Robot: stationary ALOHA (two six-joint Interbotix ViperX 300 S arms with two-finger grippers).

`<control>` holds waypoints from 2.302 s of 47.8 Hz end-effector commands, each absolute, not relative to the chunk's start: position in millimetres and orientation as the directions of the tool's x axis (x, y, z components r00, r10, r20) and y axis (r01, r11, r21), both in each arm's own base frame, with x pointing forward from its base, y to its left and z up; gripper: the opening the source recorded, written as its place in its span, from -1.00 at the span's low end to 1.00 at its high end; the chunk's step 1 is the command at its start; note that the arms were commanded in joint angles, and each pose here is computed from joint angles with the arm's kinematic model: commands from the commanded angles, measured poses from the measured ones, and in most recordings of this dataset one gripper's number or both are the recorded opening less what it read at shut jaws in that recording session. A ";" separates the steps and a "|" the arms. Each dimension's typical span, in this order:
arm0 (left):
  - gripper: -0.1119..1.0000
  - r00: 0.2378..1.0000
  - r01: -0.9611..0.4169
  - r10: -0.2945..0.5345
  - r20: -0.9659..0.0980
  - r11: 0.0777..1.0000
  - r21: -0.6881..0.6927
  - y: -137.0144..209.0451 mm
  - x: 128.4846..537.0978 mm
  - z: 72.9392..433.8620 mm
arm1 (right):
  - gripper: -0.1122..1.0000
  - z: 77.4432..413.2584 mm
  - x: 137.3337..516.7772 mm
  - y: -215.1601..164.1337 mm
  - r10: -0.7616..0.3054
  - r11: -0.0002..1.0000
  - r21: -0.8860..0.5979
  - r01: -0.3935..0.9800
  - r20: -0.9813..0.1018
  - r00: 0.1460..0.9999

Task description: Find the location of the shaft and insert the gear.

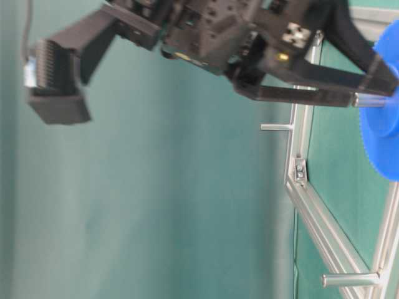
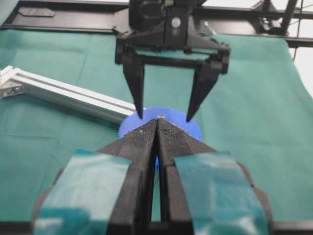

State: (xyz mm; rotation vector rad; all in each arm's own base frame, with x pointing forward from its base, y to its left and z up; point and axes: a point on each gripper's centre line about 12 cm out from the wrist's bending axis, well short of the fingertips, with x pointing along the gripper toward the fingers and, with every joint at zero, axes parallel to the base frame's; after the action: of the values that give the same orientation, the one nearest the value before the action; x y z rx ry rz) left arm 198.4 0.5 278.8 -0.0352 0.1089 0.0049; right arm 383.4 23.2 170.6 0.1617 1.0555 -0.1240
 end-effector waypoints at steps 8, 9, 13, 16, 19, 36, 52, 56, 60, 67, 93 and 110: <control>-0.79 0.997 -0.006 0.003 -0.081 0.999 -0.038 0.5 200.3 288.2 | 0.82 205.9 375.7 21.4 -0.038 0.985 0.059 0.164 -0.844 0.535; -0.79 0.997 -0.008 0.005 -0.081 0.999 -0.038 0.8 200.3 288.2 | 0.82 207.4 375.0 21.1 -0.040 0.985 0.057 0.163 -0.843 0.536; -0.79 0.997 -0.008 0.005 -0.081 0.999 -0.038 0.8 200.3 288.2 | 0.82 214.1 371.5 19.8 -0.048 0.986 0.046 0.160 -0.839 0.541; -0.79 0.997 -0.008 0.005 -0.081 0.999 -0.038 0.8 200.3 288.2 | 0.82 220.0 369.8 18.9 -0.054 0.987 0.040 0.157 -0.834 0.550; -0.79 0.997 -0.008 0.005 -0.081 0.999 -0.038 0.8 200.3 288.2 | 0.81 225.9 367.2 18.4 -0.056 0.987 0.039 0.156 -0.827 0.559; -0.79 0.997 -0.008 0.005 -0.080 0.999 -0.038 0.8 200.0 288.5 | 0.81 245.1 357.1 17.6 -0.057 0.987 0.045 0.156 -0.807 0.588; -0.79 0.997 -0.008 0.005 -0.083 0.999 -0.038 0.8 200.2 287.5 | 0.80 245.2 343.0 16.0 -0.055 0.987 0.049 0.154 -0.793 0.607; -0.79 0.997 -0.008 0.005 -0.083 0.999 -0.038 0.8 200.2 287.5 | 0.80 246.9 335.4 15.9 -0.048 0.987 0.059 0.148 -0.773 0.633; -0.79 0.997 -0.008 0.005 -0.080 0.999 -0.038 0.8 200.0 288.5 | 0.80 249.6 328.0 15.8 -0.042 0.988 0.068 0.141 -0.753 0.657; -0.79 0.997 -0.008 0.005 -0.080 0.999 -0.038 0.8 200.0 288.5 | 0.80 253.6 311.9 15.2 -0.033 0.988 0.080 0.131 -0.722 0.692; -0.79 0.998 -0.008 0.005 -0.066 0.999 -0.038 0.9 201.1 289.1 | 0.80 244.9 266.6 13.2 -0.016 0.989 0.097 0.110 -0.673 0.740; -0.79 0.998 -0.008 0.005 -0.058 0.999 -0.038 0.9 201.2 290.0 | 0.80 238.7 258.0 12.2 -0.017 0.989 0.097 0.111 -0.675 0.738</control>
State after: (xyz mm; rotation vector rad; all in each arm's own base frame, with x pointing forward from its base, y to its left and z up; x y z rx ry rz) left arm 198.7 0.5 282.1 -0.0367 0.0812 0.0050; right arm 257.2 11.7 232.4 0.1331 0.7640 -0.0755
